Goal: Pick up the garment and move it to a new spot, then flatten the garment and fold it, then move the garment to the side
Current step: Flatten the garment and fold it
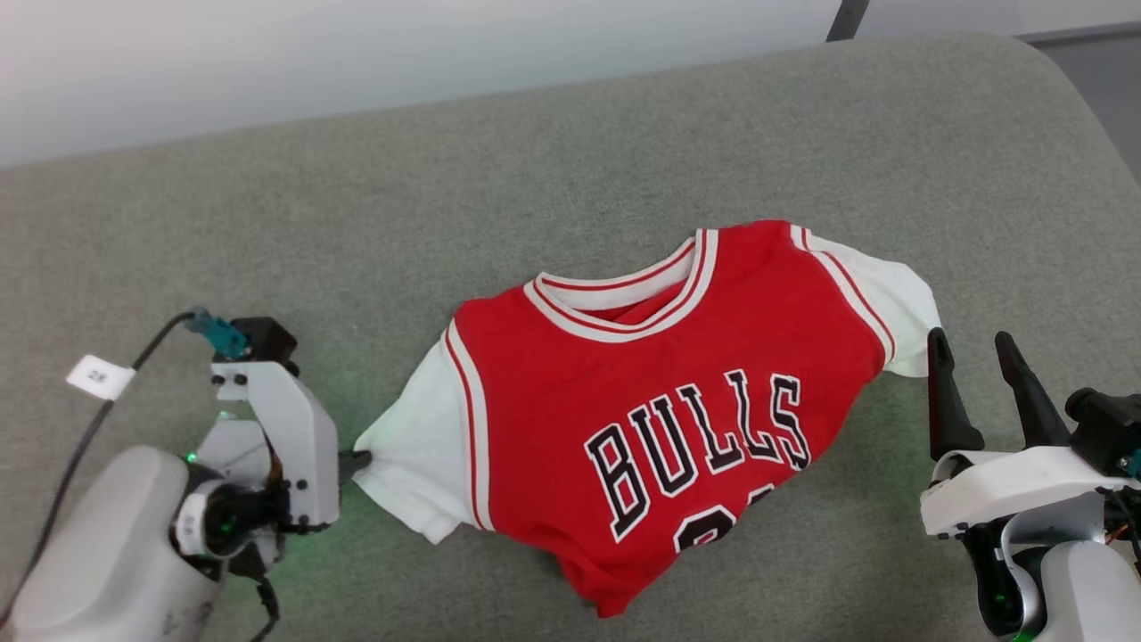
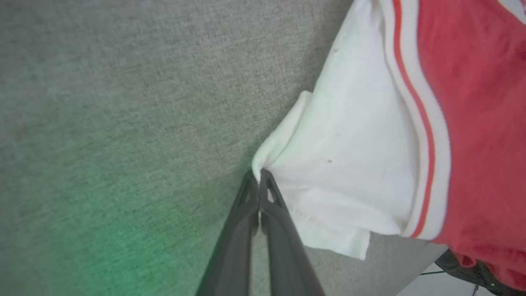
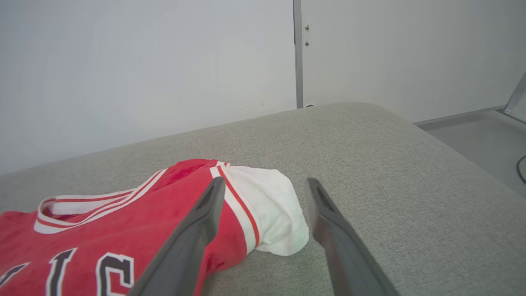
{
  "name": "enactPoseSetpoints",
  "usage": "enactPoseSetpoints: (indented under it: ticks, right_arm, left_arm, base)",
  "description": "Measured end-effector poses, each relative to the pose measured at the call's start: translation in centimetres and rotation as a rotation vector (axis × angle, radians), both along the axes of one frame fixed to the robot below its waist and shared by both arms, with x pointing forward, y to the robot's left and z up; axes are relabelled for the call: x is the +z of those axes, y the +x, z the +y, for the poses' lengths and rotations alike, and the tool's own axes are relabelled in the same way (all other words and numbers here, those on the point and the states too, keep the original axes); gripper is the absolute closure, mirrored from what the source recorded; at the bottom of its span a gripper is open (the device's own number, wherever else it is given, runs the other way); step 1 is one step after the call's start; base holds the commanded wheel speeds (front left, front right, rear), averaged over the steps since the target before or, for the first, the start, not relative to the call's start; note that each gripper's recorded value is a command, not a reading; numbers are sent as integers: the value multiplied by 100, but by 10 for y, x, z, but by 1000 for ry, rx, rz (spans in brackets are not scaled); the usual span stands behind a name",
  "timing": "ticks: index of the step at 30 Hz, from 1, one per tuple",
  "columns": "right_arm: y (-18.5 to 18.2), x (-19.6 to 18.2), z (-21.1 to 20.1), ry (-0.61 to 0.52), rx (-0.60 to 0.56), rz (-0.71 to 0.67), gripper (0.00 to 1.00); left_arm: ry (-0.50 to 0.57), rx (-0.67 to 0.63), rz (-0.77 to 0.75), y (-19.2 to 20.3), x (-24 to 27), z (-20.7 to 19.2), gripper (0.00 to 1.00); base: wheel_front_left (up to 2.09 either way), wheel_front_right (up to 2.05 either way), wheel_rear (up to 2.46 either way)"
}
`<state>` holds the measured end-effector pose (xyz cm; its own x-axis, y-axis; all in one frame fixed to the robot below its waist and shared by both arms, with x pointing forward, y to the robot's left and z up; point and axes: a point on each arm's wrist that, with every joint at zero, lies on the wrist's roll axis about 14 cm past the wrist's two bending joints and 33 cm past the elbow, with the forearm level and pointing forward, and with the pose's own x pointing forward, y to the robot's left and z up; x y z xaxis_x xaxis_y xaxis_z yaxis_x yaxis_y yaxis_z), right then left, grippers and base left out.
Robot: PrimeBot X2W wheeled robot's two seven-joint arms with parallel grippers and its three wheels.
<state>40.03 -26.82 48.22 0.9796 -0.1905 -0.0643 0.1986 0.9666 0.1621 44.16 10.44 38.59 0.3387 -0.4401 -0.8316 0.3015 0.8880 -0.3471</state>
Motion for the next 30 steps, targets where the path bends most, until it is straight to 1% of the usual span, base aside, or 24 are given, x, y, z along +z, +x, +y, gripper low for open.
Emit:
enactPoseSetpoints:
  ticks: [7, 12, 19, 26, 30]
  right_arm:
    - [-1, 7, 4, -5, 12, -13, 0]
    - [-2, 13, 8, -5, 27, -20, 0]
    - [-1, 19, 17, -7, 55, -26, 0]
    - [-1, 20, 19, -14, 66, -19, 0]
    - [-2, 21, 18, -16, 65, -14, 0]
  left_arm:
    - [-8, 34, -41, 2, 11, 9, 100]
    - [25, 83, -112, 11, 29, 37, 100]
    - [139, 122, -216, 25, 57, 86, 100]
    - [217, 179, -267, 38, 71, 127, 100]
    - [248, 202, -260, 39, 67, 142, 100]
  base:
    - [0, 0, 0]
    - [0, 0, 0]
    - [0, 0, 0]
    - [0, 0, 0]
    - [0, 0, 0]
